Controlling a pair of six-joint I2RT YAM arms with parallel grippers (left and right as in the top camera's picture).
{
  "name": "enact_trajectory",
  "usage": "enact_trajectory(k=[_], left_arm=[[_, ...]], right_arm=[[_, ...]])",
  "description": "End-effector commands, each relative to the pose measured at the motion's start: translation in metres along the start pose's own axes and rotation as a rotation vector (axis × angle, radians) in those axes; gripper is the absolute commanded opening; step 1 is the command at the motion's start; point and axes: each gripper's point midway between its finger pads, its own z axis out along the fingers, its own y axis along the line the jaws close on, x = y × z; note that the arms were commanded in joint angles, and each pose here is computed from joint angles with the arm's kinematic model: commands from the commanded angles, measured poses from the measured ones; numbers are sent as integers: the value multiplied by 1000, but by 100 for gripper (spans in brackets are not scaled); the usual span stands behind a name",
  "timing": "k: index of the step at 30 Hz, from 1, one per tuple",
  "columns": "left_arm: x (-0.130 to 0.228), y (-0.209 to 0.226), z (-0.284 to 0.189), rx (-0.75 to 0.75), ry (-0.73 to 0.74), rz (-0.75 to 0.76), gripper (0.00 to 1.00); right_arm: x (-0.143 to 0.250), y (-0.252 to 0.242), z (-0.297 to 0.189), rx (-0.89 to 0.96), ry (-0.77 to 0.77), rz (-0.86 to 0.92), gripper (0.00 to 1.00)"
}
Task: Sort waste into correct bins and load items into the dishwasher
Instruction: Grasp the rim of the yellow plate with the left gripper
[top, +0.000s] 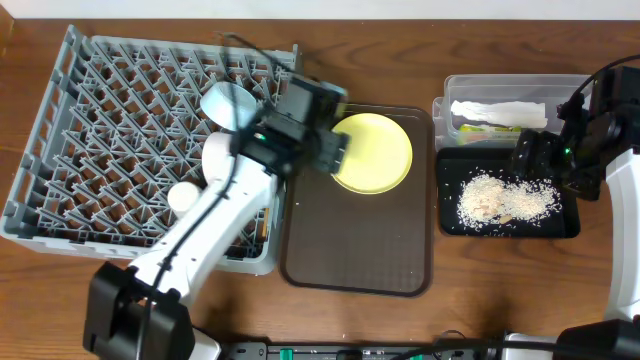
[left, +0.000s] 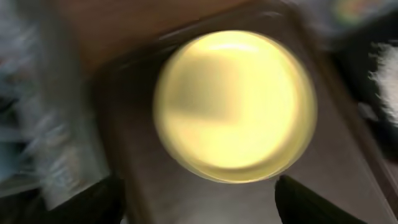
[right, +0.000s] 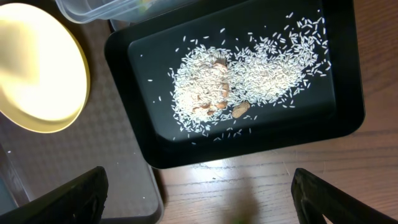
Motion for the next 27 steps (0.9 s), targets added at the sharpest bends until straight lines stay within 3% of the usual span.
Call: enact_trajectory(k=[1, 6, 12, 19, 27], left_arm=[[20, -54, 27, 117, 55, 227, 82], [39, -97, 65, 176, 89, 397, 82], [63, -107, 117, 131, 137, 442, 82], [93, -104, 133, 134, 239, 413, 76], [115, -111, 126, 133, 324, 376, 34]], right_arm=[[-4, 0, -10, -8, -33, 8, 92], [-4, 0, -10, -8, -33, 8, 92], [-4, 0, -10, -8, -33, 7, 92], [-4, 0, -10, -8, -33, 7, 92], [-4, 0, -10, -8, -33, 8, 92]])
